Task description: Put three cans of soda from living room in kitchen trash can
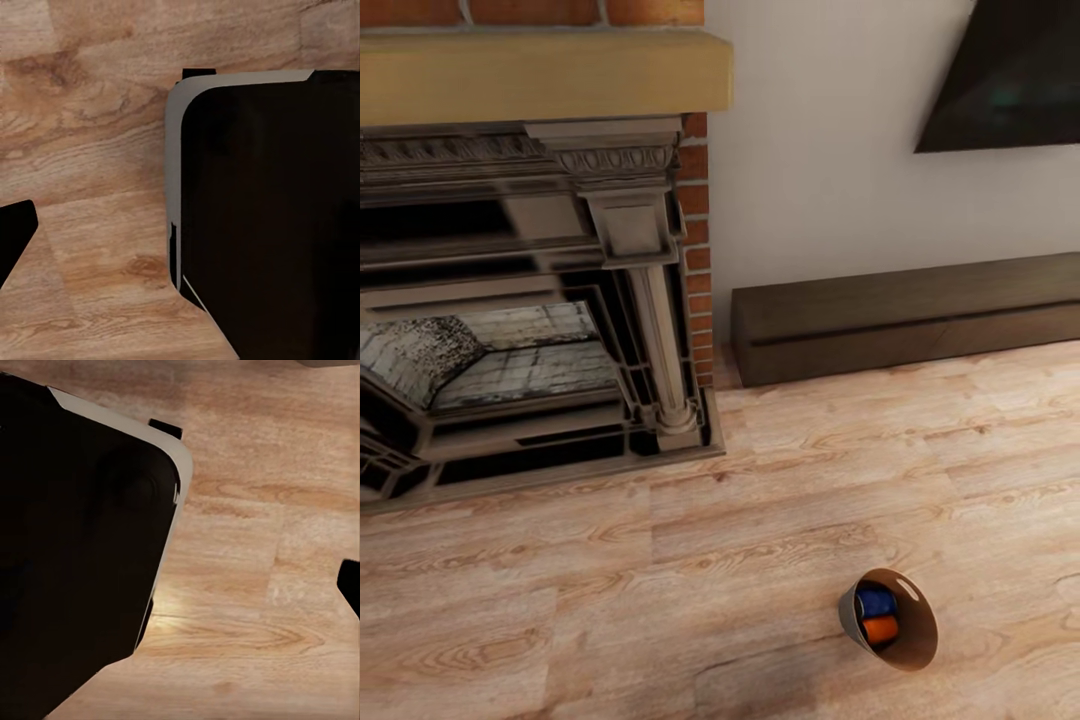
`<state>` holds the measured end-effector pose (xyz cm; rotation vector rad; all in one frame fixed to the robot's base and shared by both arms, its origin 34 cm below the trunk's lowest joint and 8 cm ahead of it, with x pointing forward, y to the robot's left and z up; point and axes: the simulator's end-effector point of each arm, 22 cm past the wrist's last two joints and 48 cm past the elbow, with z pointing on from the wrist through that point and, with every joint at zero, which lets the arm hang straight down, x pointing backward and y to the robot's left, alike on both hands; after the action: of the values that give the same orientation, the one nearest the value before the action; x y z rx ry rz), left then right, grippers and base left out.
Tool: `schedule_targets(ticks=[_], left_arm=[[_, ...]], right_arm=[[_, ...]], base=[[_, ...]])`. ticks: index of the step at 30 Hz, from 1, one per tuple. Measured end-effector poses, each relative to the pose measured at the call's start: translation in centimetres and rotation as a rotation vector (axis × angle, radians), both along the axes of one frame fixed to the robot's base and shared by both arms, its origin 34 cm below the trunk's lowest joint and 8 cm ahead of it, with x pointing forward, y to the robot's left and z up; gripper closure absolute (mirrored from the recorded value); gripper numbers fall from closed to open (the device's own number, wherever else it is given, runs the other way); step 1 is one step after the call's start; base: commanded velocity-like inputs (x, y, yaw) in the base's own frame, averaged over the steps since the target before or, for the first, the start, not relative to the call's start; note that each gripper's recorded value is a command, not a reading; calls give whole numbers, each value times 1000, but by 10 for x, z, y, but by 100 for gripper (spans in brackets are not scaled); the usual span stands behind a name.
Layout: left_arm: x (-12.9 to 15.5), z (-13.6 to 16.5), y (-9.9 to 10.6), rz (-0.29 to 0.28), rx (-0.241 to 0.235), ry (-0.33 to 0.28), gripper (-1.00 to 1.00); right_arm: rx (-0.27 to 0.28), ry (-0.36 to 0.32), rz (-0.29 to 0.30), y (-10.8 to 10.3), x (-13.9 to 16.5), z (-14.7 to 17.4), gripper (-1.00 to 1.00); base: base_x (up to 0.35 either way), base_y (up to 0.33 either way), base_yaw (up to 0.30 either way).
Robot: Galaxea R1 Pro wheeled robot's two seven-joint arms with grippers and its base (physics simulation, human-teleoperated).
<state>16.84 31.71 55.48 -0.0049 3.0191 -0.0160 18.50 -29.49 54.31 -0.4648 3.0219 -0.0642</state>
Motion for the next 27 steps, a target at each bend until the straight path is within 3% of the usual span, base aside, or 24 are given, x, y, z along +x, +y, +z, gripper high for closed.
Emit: schedule_targets(ticks=[21,27], left_arm=[[-1,21,1,0,1,-13,-100],[-3,27,1,-1,1,-14,-100]], right_arm=[[20,14,-1,5,-16,23,-100],[20,47,-3,3,-40,33,-100]], base=[[0,0,0],[0,0,0]])
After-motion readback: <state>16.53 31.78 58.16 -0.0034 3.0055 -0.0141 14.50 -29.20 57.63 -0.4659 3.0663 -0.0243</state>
